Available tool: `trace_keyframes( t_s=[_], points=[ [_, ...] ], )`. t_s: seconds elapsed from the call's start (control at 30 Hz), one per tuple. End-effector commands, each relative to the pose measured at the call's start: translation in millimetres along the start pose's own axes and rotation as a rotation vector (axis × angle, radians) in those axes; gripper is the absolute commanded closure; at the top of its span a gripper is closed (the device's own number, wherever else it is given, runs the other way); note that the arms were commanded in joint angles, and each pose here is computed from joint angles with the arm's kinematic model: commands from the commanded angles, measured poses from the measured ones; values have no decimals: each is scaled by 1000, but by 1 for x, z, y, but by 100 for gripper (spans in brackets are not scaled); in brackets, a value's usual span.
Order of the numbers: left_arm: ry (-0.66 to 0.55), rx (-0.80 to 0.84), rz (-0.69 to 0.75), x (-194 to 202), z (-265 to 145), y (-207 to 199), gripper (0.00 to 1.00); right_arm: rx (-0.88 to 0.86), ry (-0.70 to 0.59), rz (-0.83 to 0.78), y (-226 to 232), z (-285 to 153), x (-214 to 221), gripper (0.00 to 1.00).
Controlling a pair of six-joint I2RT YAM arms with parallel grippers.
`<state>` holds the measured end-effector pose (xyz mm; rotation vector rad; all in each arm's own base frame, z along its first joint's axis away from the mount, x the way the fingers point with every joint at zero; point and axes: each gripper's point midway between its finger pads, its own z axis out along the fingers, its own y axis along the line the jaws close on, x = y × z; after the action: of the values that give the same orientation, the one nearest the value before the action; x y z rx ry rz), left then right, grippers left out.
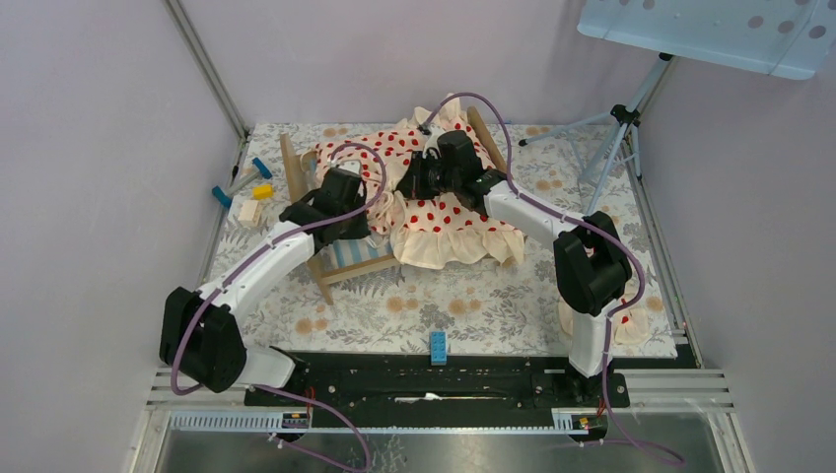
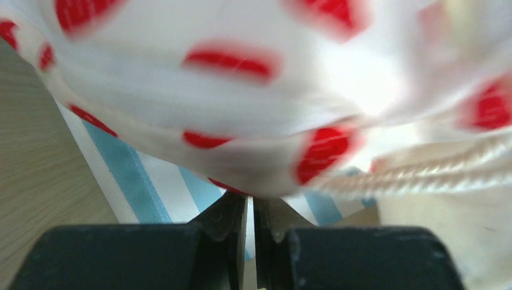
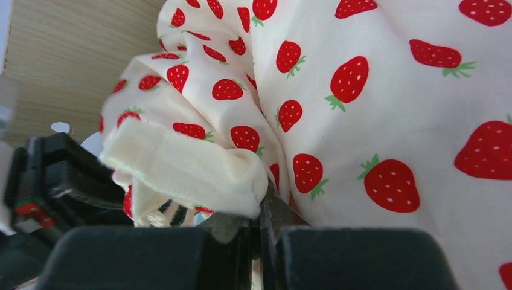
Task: Set up the pet bed
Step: Cross the ropes on the bed frame.
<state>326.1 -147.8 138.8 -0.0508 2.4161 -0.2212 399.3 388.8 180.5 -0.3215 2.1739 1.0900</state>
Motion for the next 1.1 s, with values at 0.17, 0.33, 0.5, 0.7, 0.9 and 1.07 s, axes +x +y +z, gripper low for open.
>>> trace_keyframes(
  t_s=[0.17, 0.33, 0.5, 0.7, 0.9, 1.07],
  points=[
    [62, 120, 101, -24, -55, -22, 92, 1, -40, -2, -4, 0, -17, 100],
    [131, 152, 141, -18, -73, -24, 92, -9, -37, 8, -3, 3, -17, 100],
    [252, 295, 168, 8, -89, -41, 89, -13, -34, 8, -3, 5, -16, 100],
    [346, 506, 178, 32, -124, -65, 90, -21, -6, 14, -6, 9, -8, 100],
    [348, 561, 167, 38, -135, -69, 94, -27, 7, 21, -7, 13, -5, 100],
    [230, 333, 165, 11, -128, -38, 100, -30, 7, 20, -6, 13, -7, 100]
  ],
)
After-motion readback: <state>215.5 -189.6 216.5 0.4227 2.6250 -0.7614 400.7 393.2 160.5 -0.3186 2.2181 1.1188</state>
